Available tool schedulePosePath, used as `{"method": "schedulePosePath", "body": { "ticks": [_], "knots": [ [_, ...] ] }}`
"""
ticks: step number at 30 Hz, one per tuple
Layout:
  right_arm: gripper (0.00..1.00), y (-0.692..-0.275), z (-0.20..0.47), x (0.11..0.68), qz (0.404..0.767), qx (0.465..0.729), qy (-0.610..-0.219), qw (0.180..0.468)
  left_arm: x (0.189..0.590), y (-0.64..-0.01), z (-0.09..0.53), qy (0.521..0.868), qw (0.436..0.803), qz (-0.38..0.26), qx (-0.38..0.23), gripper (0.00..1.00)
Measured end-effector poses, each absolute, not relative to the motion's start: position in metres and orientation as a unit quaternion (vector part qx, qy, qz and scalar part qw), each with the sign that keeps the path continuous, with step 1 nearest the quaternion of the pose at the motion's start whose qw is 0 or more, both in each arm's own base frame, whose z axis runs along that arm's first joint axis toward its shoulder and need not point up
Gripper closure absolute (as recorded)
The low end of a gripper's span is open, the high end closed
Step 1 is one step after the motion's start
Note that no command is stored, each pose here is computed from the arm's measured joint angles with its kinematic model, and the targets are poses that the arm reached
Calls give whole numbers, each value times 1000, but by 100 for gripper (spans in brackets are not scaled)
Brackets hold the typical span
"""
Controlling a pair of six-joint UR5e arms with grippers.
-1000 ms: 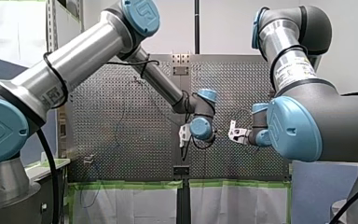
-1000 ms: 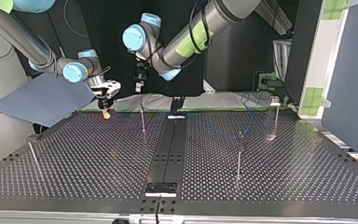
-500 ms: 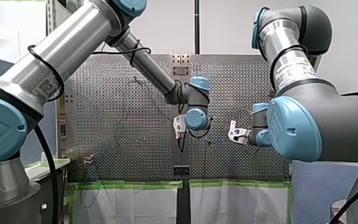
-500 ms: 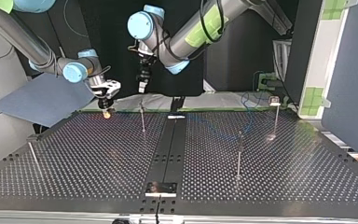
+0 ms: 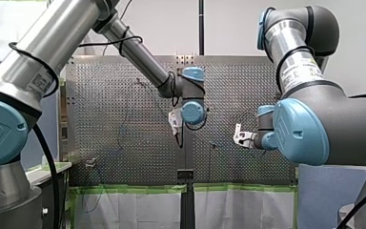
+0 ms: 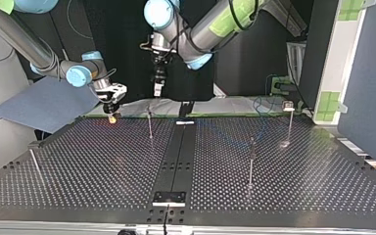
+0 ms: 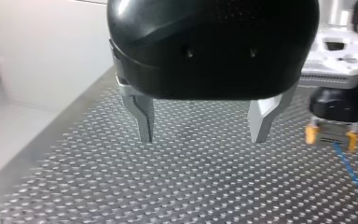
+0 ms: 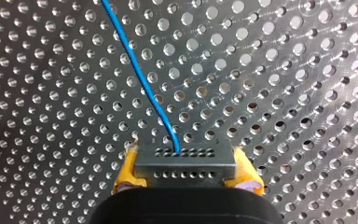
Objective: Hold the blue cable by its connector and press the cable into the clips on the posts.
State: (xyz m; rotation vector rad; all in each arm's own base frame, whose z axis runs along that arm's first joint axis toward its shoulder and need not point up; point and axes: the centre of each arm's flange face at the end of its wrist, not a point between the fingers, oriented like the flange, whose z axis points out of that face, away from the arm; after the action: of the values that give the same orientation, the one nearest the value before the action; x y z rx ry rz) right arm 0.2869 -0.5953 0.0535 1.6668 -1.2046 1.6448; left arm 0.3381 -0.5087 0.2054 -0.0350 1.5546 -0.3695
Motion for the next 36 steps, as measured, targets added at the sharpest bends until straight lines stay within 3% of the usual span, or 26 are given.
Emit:
{"method": "schedulePosePath", "body": {
  "ticks": [10, 25, 36],
  "knots": [
    [100, -595, 55, 285, 594, 616, -451, 254, 317, -484, 225, 689, 702, -175, -30, 0],
    [100, -606, 121, 250, 573, 603, -469, 297, 280, -432, 245, 691, 702, -162, -50, 0],
    [100, -608, 182, 235, 579, 594, -451, 329, 257, -401, 255, 681, 708, -179, -57, 0]
  ]
}}
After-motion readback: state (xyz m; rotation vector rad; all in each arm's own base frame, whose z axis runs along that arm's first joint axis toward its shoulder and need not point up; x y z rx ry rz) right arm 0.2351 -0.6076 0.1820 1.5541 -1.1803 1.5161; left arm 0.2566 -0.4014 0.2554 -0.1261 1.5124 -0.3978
